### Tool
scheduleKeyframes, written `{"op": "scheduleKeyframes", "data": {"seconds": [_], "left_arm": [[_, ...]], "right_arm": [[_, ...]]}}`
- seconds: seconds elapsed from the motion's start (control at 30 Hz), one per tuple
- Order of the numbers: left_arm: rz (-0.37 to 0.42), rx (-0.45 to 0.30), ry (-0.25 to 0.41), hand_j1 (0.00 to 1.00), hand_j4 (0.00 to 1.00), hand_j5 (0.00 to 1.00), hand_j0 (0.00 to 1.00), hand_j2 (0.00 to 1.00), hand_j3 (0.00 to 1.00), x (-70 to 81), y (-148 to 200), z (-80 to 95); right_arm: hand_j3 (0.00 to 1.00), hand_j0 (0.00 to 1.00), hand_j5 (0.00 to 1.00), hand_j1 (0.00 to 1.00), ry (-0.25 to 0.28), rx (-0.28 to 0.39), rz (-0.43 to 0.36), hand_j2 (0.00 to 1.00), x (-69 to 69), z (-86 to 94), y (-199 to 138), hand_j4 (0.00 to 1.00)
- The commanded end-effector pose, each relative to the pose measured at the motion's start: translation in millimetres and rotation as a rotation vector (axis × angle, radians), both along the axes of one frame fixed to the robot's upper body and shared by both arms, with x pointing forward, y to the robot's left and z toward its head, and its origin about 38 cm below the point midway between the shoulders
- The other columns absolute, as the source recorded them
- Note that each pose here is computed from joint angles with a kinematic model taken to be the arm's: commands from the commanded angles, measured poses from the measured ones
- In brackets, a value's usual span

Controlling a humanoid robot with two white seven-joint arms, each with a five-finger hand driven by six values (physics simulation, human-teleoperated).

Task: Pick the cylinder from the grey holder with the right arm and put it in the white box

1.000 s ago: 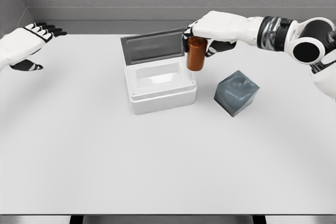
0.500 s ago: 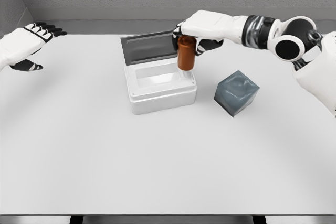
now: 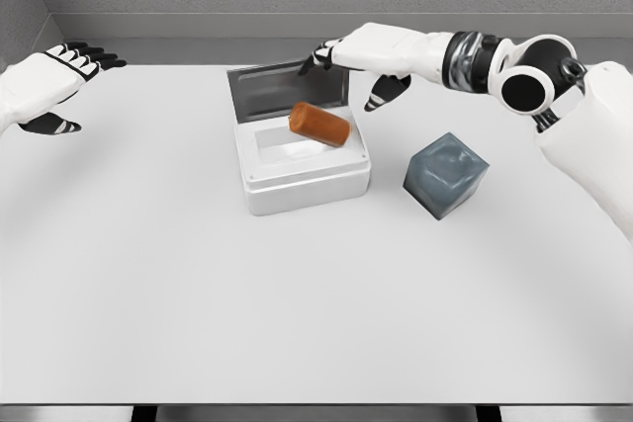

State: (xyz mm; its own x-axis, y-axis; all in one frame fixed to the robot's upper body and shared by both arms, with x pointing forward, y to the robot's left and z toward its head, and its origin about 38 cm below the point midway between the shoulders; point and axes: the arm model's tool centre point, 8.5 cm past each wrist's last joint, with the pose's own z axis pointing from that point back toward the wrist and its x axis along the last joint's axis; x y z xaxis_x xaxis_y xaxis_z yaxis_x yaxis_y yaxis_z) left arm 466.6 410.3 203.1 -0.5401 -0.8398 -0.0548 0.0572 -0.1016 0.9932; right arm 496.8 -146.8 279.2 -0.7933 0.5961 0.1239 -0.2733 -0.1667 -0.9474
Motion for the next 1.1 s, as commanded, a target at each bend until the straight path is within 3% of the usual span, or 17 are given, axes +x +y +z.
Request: {"op": "scheduleKeyframes", "data": {"seconds": [0.0,0.13,0.17,0.23,0.3,0.37,0.47,0.53,0.57,0.63,0.67,0.77,0.83,1.07], "left_arm": [[0.001,-0.006,-0.002,1.00,1.00,1.00,1.00,1.00,1.00,0.0,1,0.9],[0.001,-0.008,-0.002,1.00,1.00,1.00,1.00,1.00,1.00,0.0,1,1.0],[0.001,-0.008,-0.002,1.00,1.00,1.00,1.00,1.00,1.00,0.0,1,1.0],[0.001,-0.036,-0.001,1.00,1.00,1.00,1.00,1.00,1.00,1.4,-3,-0.8],[0.033,-0.048,0.002,1.00,1.00,1.00,1.00,1.00,1.00,3.8,6,-1.7],[0.058,-0.102,0.010,1.00,1.00,1.00,1.00,1.00,1.00,16.7,0,-7.9],[0.136,-0.168,0.104,1.00,1.00,1.00,1.00,1.00,1.00,32.6,10,-20.8],[0.143,-0.175,0.110,1.00,1.00,1.00,1.00,1.00,1.00,47.1,6,-5.7],[0.152,-0.189,0.142,1.00,1.00,1.00,1.00,1.00,1.00,55.8,-1,-9.9],[0.144,-0.211,0.210,1.00,1.00,1.00,1.00,1.00,1.00,73.4,-25,-15.1],[0.121,-0.206,0.206,1.00,1.00,1.00,1.00,1.00,1.00,80.4,-38,-8.8],[0.084,-0.215,0.282,1.00,1.00,1.00,1.00,1.00,1.00,93.4,-70,-11.3],[0.043,-0.210,0.325,1.00,1.00,1.00,1.00,1.00,1.00,97.6,-93,-12.8],[-0.002,-0.213,0.323,1.00,1.00,1.00,1.00,1.00,1.00,97.2,-115,-15.8]], "right_arm": [[1.00,1.00,1.00,1.00,-0.002,-0.014,0.005,1.00,-0.4,-2.2,1,1.00],[1.00,1.00,1.00,1.00,-0.013,-0.017,0.019,1.00,-3.4,-0.4,-4,1.00],[1.00,1.00,1.00,1.00,-0.050,-0.017,0.023,1.00,-8.7,11.9,-17,1.00],[1.00,1.00,1.00,1.00,-0.132,0.005,-0.011,1.00,-36.7,32.3,-68,1.00],[1.00,1.00,1.00,1.00,-0.171,0.000,-0.040,1.00,-52.5,42.4,-93,1.00],[1.00,1.00,1.00,1.00,-0.193,0.007,-0.034,1.00,-60.9,48.1,-114,1.00],[1.00,1.00,1.00,1.00,-0.205,0.010,-0.027,1.00,-72.9,52.5,-140,1.00],[1.00,1.00,1.00,1.00,-0.211,-0.012,-0.002,1.00,-86.1,43.0,-160,1.00],[1.00,1.00,1.00,1.00,-0.210,-0.016,0.020,1.00,-92.7,35.8,-166,1.00],[1.00,1.00,1.00,1.00,-0.190,-0.037,0.004,1.00,-95.6,29.7,-175,1.00],[1.00,1.00,1.00,1.00,-0.186,-0.038,0.000,1.00,-95.2,28.6,-176,1.00],[1.00,1.00,1.00,1.00,-0.183,-0.046,-0.005,1.00,-95.9,28.4,-179,1.00],[1.00,1.00,1.00,1.00,-0.172,-0.046,-0.005,1.00,-96.8,24.1,-179,1.00],[1.00,1.00,1.00,1.00,-0.167,-0.049,-0.006,1.00,-97.8,22.3,-180,1.00]]}}
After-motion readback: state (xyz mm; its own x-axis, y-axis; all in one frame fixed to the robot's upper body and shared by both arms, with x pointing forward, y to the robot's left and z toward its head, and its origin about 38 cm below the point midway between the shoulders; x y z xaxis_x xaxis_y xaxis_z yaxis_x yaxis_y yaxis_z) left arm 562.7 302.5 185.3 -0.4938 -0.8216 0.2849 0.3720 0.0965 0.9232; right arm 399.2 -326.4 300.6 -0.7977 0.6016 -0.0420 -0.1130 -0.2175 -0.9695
